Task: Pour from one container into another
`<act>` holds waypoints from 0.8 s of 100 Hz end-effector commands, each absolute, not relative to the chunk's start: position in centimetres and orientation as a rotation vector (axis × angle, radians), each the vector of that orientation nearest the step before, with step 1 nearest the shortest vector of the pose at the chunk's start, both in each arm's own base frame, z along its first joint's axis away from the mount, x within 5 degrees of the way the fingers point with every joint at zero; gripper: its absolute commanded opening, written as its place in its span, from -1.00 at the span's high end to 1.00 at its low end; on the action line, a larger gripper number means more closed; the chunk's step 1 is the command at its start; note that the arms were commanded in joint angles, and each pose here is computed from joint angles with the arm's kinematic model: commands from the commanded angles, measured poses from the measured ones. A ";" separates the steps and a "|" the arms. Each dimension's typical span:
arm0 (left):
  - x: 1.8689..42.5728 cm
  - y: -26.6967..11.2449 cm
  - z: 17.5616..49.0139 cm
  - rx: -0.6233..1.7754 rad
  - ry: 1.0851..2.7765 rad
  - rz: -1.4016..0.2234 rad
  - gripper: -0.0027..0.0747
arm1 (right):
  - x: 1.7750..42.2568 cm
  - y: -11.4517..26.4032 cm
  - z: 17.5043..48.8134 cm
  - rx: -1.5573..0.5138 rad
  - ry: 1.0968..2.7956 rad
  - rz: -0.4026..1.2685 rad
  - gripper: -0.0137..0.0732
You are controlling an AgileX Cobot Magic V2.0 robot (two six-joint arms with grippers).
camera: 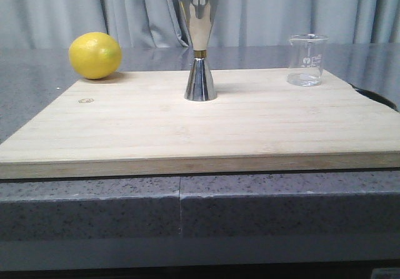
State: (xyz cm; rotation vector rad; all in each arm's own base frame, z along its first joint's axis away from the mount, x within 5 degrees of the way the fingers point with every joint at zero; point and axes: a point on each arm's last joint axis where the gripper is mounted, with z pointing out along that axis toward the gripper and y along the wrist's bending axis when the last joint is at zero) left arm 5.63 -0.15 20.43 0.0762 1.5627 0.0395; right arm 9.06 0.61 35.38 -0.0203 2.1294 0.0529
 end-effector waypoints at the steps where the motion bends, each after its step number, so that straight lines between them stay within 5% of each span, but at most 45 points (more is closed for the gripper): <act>1: 5.5 -0.1 20.7 0.063 1.472 0.044 0.99 | 9.3 0.6 36.6 -0.035 2.042 0.045 0.84; 36: 5.5 -0.1 20.7 0.063 1.472 0.044 0.99 | 7.2 -0.2 34.6 0.041 1.932 0.007 0.84; 80: 5.5 -0.1 20.7 0.063 1.472 0.044 0.99 | 5.1 -0.1 22.7 0.068 1.504 0.036 0.84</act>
